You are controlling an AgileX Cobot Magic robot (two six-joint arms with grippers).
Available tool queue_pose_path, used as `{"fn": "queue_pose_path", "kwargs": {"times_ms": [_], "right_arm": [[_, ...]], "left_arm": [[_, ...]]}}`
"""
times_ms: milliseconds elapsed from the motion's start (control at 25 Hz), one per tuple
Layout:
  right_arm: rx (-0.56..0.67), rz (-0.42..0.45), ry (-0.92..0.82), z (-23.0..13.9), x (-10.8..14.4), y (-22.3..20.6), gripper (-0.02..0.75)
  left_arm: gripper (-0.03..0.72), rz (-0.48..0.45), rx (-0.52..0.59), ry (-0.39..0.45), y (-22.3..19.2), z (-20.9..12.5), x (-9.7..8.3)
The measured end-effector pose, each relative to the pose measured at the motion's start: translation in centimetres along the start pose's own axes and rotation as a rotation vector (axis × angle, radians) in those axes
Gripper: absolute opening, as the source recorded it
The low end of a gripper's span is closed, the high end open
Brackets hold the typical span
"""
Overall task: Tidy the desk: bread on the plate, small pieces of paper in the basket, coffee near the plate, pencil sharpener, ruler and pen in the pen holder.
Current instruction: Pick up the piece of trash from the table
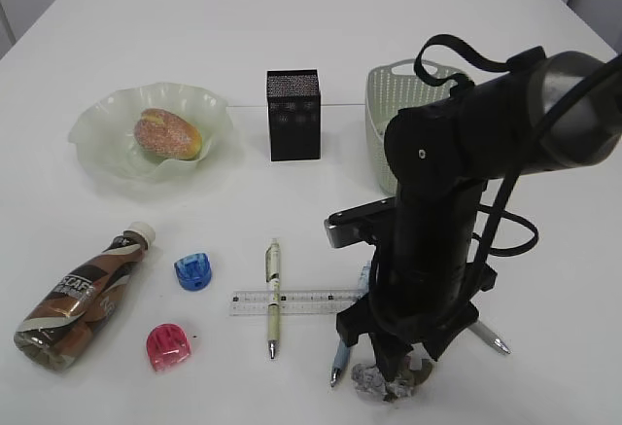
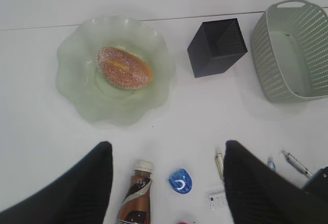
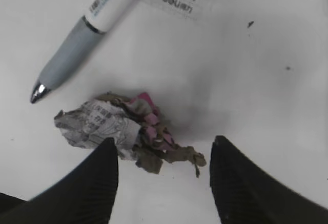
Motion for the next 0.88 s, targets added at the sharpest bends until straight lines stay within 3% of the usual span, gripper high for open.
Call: {"fn": "queue_pose_path", "kwargs": {"times_ms": [720,880], "right_arm": [[0.01,0.016,0.011,0.4,0.1,-1.3,0.418],[0.01,0.016,0.012,0.4,0.1,-1.3,0.361]], "left_arm": [[0.496,0.0,0.0,0.0,0.0,0.0,0.0],[0.496,0.0,0.0,0.0,0.0,0.0,0.0]]}}
Point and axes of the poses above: a point on each arm's last joint axis where the gripper is mounted, y pointing back along that axis away from the gripper, x along the wrist's bending axis when the last joint is at zero, z = x × y, the point moved 4 cm from there along -y, pointing out along that axis toward the gripper, and after that the axes turned 2 degrees about y, right-handed, at the moved point
